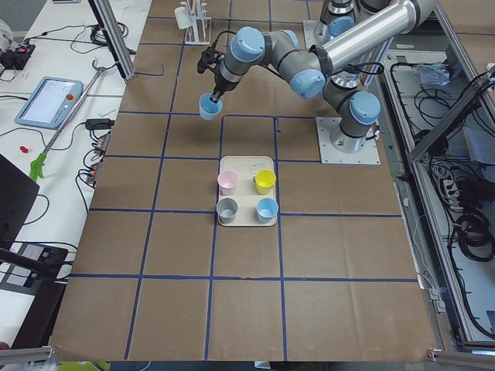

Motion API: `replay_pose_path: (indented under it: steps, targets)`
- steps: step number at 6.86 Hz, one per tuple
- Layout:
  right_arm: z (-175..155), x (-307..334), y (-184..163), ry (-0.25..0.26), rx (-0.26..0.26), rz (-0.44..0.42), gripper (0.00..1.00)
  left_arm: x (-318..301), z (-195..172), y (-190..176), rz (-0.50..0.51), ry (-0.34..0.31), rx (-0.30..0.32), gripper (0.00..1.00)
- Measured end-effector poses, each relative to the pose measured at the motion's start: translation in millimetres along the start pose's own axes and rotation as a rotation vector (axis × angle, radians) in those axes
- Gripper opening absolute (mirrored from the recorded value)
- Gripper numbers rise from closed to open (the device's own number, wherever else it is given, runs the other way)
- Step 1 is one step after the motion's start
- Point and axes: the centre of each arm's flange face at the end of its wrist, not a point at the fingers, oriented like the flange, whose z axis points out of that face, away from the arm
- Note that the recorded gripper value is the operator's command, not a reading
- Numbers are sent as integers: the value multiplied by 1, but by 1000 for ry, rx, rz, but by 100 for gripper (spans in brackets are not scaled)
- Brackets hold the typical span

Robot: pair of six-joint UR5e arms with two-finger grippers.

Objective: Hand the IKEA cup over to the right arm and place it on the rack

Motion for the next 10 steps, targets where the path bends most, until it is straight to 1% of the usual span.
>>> replay_pose_path:
  steps: [1, 2, 3, 5, 6, 7, 9, 10]
  targets:
    - [1, 1, 0, 2, 0, 1, 100, 10, 7, -11, 54, 85, 108, 0]
    - [1, 2, 0, 5, 0, 2, 100, 17, 17, -18, 113, 158, 192, 0]
    - [1, 3, 0, 8, 1, 2, 100, 25, 32, -24, 181, 223, 250, 0]
    - [1, 4, 0, 11, 0, 3, 100, 53, 65, -30, 310, 317, 305, 0]
    - [2, 7, 1, 14, -1, 2, 100, 61, 82, -23, 361, 345, 342, 0]
    - [4, 10, 1, 14, -2, 1, 100, 65, 98, -13, 383, 353, 370, 0]
    - [8, 16, 6, 18, -13, 4, 100, 86, 116, -2, 409, 362, 395, 0]
    - [9, 17, 11, 22, -24, 24, 100, 104, 126, 7, 437, 369, 406, 0]
